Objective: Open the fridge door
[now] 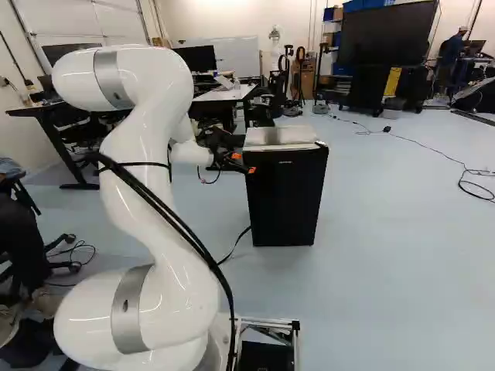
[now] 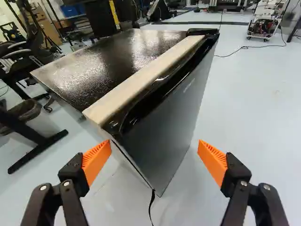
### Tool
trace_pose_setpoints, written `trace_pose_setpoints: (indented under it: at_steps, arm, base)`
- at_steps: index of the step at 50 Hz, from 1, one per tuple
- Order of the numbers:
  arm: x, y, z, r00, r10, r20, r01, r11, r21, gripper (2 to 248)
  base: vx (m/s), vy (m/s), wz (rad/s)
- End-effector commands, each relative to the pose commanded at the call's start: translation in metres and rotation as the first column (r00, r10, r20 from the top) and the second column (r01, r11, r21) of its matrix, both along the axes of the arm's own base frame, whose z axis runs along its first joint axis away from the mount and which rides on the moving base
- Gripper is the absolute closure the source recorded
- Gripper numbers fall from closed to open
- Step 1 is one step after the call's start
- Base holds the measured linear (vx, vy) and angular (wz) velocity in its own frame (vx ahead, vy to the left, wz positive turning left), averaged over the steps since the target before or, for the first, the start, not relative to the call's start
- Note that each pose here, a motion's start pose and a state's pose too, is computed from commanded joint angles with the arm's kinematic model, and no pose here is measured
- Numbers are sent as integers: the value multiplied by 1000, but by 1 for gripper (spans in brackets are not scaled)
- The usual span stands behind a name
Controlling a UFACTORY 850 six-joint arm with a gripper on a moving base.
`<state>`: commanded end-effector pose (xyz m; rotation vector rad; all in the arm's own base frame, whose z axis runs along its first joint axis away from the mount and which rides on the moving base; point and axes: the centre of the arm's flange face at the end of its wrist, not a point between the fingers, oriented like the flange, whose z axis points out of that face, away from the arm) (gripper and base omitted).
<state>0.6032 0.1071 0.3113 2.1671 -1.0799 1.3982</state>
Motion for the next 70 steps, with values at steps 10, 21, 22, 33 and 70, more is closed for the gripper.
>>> trace_pose_setpoints:
  at_steps: [10, 21, 22, 33, 70]
  arm:
    - [-11, -4, 0, 1000, -12, -13, 12, 1000, 2, 3]
    - [-14, -1, 1, 1000, -11, -16, 11, 1000, 3, 3]
    - [-14, 0, 1, 1000, -9, -16, 9, 1000, 3, 3]
    - [-17, 15, 0, 1000, 17, -15, -17, 1000, 3, 3]
    - [20, 31, -3, 1000, 13, 26, -14, 1000, 22, 3]
  base:
    - [0, 0, 0]
    - [0, 0, 0]
    - [0, 0, 0]
    - [0, 0, 0]
    - [0, 0, 0]
